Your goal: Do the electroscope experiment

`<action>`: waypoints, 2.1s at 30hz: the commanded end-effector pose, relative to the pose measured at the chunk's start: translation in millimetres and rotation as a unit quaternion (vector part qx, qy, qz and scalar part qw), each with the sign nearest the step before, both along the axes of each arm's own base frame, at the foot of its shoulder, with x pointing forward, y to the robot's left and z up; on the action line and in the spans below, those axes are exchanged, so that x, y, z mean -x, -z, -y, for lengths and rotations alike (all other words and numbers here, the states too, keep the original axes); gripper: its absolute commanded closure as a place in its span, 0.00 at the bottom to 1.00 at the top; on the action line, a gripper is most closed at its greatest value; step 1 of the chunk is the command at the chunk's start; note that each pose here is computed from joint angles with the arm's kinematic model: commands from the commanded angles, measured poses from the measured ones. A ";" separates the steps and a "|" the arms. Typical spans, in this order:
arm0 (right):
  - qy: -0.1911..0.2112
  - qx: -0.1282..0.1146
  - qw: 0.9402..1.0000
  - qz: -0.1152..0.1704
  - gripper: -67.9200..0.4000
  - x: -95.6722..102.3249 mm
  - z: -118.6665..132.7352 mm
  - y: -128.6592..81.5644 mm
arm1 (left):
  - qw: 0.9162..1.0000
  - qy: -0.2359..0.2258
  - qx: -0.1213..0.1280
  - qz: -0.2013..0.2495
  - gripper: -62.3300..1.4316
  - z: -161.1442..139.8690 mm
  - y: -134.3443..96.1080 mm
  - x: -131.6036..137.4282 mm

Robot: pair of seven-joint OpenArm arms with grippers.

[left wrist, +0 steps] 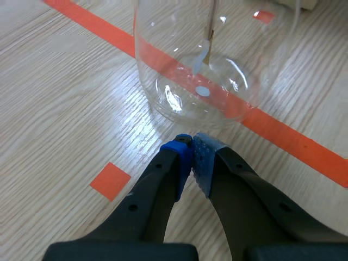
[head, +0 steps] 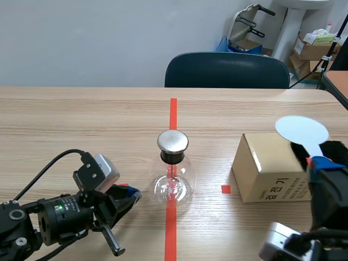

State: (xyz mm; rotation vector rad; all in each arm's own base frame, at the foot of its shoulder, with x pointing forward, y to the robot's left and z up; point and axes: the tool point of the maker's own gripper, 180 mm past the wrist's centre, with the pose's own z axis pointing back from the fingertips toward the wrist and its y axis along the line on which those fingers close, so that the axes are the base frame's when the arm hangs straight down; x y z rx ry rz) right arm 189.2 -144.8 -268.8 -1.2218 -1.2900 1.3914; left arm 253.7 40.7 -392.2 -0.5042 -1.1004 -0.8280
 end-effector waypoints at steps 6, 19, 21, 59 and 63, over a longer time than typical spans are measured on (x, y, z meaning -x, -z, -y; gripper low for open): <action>-0.014 -0.012 0.998 0.058 0.97 -2.4 26.6 -32.2 | 0.996 0.051 0.075 -0.010 0.49 -5.0 -49.3 11.0; -0.039 -0.032 0.997 0.066 0.97 -2.8 56.9 -19.3 | 0.983 0.112 0.133 -0.055 0.31 -16.6 -94.8 68.4; -0.036 -0.038 0.996 0.067 0.97 -5.5 60.6 -14.9 | 0.981 0.118 0.141 -0.055 0.31 -18.6 -100.8 74.6; -0.046 -0.028 0.998 -0.040 0.97 3.2 67.6 67.6 | 0.964 0.131 0.216 -0.081 0.30 -43.6 -139.2 91.2; -0.014 -0.041 0.997 -0.056 0.97 1.5 78.5 73.3 | 0.974 0.124 0.184 -0.046 0.30 -47.3 -134.6 83.4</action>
